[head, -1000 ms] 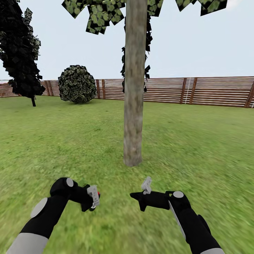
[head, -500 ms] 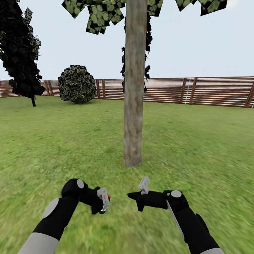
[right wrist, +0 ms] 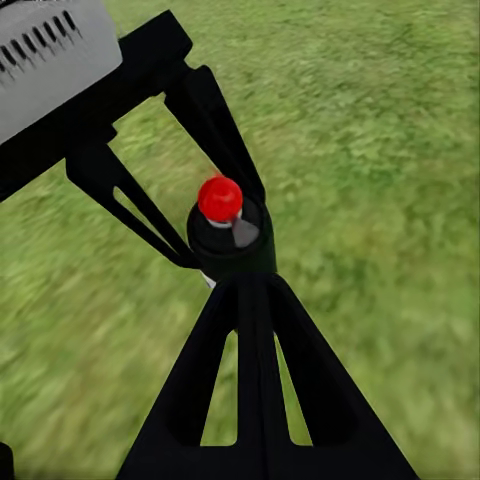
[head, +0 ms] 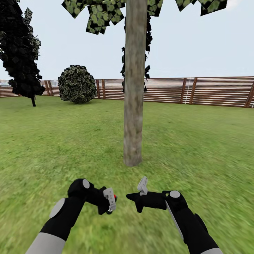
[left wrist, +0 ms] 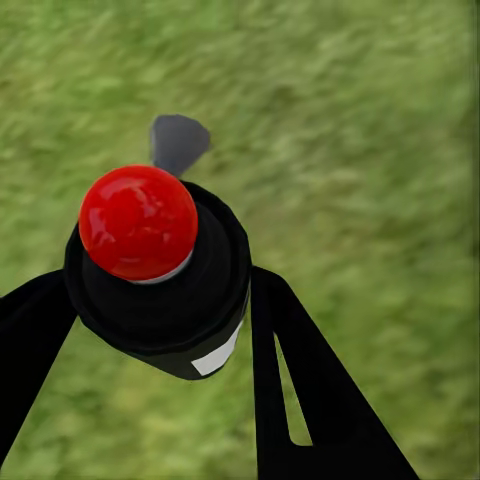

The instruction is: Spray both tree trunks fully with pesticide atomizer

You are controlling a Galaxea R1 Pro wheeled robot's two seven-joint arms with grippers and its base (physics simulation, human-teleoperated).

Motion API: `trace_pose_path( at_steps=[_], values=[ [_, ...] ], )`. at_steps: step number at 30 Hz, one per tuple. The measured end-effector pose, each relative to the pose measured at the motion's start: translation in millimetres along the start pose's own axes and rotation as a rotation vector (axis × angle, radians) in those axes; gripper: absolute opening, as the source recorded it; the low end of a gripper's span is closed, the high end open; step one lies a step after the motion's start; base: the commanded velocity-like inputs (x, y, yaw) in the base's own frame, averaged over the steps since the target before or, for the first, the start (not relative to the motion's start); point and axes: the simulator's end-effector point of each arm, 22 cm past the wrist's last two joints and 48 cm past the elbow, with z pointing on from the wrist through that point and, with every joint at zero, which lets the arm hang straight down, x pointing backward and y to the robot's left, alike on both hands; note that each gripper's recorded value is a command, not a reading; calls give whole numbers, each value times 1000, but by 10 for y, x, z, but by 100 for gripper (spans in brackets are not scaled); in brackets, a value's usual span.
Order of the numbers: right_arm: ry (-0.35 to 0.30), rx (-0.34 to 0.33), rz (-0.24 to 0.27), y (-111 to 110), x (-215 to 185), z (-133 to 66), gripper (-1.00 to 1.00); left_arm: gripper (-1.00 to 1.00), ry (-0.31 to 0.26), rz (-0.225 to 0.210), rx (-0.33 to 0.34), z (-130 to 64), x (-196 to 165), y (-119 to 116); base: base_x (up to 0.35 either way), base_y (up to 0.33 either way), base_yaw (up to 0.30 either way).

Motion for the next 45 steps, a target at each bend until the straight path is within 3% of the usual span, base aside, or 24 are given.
trace_pose_path(
  at_steps=[9, 45],
  values=[
    [0, 0, 0, 1, -1, 1, -100, -100, -2, 35, 25, 81, -135, -126, 0, 0, 0],
    [0, 0, 0, 0, 1, 0, -100, -100, -39, 38, 52, 168, -368, -257, 0, 0, 0]
  ],
)
